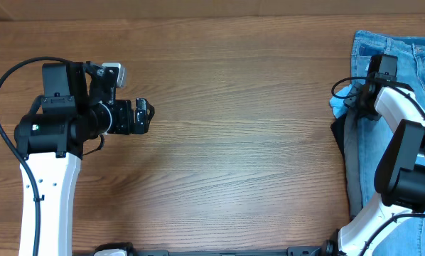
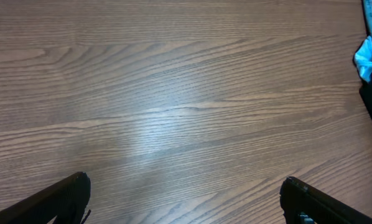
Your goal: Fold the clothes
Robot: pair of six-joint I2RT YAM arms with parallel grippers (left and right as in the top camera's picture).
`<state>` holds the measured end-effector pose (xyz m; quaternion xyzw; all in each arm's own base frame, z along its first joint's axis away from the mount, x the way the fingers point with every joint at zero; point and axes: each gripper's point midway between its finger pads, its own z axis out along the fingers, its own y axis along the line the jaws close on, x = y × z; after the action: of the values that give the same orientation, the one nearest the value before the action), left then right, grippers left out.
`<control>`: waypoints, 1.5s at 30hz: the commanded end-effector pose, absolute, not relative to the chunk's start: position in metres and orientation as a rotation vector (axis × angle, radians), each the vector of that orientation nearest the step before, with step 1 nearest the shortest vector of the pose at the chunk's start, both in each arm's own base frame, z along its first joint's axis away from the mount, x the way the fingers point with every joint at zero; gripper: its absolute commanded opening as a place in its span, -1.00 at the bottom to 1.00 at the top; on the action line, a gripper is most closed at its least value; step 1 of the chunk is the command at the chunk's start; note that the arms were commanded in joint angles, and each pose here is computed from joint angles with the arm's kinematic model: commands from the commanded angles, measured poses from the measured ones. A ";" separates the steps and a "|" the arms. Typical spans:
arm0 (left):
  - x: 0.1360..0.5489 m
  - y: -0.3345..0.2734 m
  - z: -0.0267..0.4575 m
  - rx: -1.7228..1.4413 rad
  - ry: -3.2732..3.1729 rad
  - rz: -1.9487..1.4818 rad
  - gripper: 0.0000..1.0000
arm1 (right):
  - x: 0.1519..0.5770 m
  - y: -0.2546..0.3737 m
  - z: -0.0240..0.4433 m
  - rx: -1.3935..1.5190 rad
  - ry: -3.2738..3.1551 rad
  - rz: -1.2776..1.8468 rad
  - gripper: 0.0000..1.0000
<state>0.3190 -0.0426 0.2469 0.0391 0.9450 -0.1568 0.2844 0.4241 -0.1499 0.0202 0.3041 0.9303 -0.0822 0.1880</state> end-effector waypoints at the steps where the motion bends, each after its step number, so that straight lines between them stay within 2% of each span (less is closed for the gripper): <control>1: 0.323 -0.046 0.255 0.109 2.507 -0.443 1.00 | 0.425 -0.162 0.026 0.866 2.593 -0.332 -0.24; 3: 0.323 -0.046 0.255 0.109 2.508 -0.443 1.00 | 0.427 -0.162 0.029 0.867 2.588 -0.324 -0.38; 7: 0.323 -0.046 0.255 0.109 2.507 -0.442 1.00 | 0.440 -0.160 0.045 0.856 2.563 -0.275 -0.40; 8: 0.324 -0.046 0.255 0.109 2.506 -0.442 1.00 | 0.444 -0.160 0.049 0.853 2.554 -0.266 -0.37; 9: 0.324 -0.046 0.255 0.109 2.506 -0.442 1.00 | 0.448 -0.161 0.055 0.850 2.544 -0.258 -0.02; 10: 0.324 -0.046 0.255 0.109 2.506 -0.443 1.00 | 0.452 -0.161 0.059 0.848 2.535 -0.253 0.09; 11: 0.324 -0.046 0.255 0.109 2.506 -0.442 1.00 | 0.454 -0.161 0.063 0.845 2.531 -0.247 0.10; 13: 0.324 -0.046 0.255 0.109 2.506 -0.442 1.00 | 0.455 -0.161 0.066 0.845 2.529 -0.243 -0.17; 15: 0.324 -0.046 0.255 0.109 2.506 -0.442 1.00 | 0.454 -0.160 0.065 0.846 2.537 -0.244 -0.20; 17: 0.323 -0.046 0.255 0.109 2.507 -0.442 1.00 | 0.452 -0.157 0.063 0.843 2.551 -0.226 0.15; 21: 0.324 -0.046 0.255 0.109 2.506 -0.441 1.00 | 0.456 -0.143 0.060 0.727 2.604 -0.146 0.23; 32: 0.323 -0.046 0.255 0.108 2.510 -0.443 1.00 | 0.441 -0.141 0.011 0.706 2.746 -0.178 0.20; 36: 0.323 -0.046 0.255 0.108 2.509 -0.443 1.00 | 0.438 -0.148 0.009 0.715 2.751 -0.243 -0.02; 45: 0.323 -0.046 0.255 0.108 2.509 -0.442 1.00 | 0.440 -0.157 0.018 0.752 2.716 -0.284 -0.14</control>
<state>0.3197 -0.0430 0.2452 0.0391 0.9456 -0.1585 0.2813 0.4337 -0.1484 0.0085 0.2511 0.9536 -0.0876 0.1411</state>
